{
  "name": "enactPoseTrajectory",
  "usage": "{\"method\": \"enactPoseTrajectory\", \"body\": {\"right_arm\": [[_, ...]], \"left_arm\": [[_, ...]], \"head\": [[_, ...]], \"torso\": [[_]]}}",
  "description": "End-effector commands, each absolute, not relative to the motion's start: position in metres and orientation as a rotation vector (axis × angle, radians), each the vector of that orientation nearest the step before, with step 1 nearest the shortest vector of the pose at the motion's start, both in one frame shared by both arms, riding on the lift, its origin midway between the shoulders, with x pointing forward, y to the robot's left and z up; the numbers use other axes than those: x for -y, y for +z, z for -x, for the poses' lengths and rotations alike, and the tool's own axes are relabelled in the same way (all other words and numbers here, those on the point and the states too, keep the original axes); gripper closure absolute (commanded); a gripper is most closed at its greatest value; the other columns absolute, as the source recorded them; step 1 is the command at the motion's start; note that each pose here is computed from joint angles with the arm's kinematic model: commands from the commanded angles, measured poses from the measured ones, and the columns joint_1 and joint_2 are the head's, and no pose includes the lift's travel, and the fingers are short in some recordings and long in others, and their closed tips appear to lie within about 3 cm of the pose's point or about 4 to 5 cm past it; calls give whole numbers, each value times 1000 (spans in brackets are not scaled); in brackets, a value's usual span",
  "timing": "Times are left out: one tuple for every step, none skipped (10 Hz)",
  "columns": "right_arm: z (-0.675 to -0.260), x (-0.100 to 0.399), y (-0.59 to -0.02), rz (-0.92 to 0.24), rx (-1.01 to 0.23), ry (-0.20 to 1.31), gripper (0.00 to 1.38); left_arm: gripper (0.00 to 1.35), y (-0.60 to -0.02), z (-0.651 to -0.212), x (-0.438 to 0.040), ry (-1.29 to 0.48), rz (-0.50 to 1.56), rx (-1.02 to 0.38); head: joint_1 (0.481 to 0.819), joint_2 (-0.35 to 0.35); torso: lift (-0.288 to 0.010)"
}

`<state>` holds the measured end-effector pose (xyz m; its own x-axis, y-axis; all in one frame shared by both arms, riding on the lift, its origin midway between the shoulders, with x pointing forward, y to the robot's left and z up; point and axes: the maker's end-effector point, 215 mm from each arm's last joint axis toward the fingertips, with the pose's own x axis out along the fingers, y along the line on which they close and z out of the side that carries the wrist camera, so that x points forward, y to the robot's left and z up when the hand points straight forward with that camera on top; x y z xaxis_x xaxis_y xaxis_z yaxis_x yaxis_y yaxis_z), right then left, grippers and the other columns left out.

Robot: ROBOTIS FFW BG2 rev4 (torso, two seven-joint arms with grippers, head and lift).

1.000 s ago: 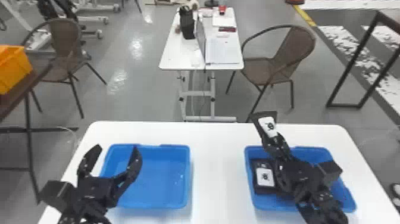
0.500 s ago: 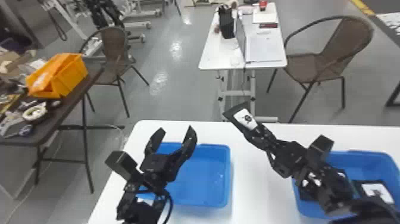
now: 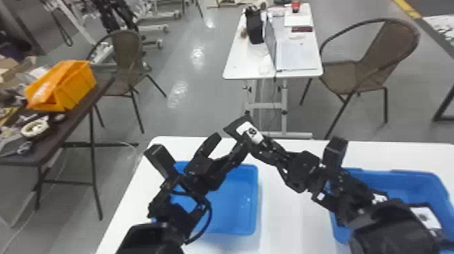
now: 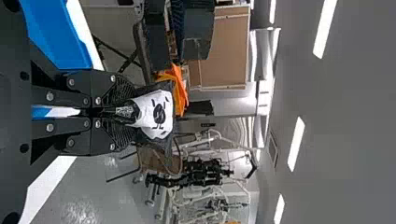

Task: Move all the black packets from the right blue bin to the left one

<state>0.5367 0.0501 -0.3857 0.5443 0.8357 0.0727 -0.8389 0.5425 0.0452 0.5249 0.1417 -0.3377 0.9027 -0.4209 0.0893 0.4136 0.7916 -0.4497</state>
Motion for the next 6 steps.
{"method": "enactPoseTrajectory", "body": {"right_arm": [[-531,-69,-378,-84,41,1043,1274],[-527,-78,-375,-81,39,1066,1274],[-527,-76,-378,-82,33,1064,1274],[-527,-78,-379,-84,26,1067,1274],[-526,-78,-381,-84,19,1068,1274],[-526,-77,-384,-87,13,1065,1274]], "left_arm": [[91,-339,-529,-134,-463,490,-30],[91,-344,-529,-132,-465,503,-48],[91,-346,-530,-131,-467,511,-55],[145,-348,-530,-128,-473,513,-72],[771,-349,-532,-126,-480,495,-86],[1234,-358,-532,-128,-467,521,-118]], "head": [[695,196],[695,199],[695,208],[695,214],[695,213],[695,212]], "torso": [[0],[0],[0],[0],[0],[0]]}}
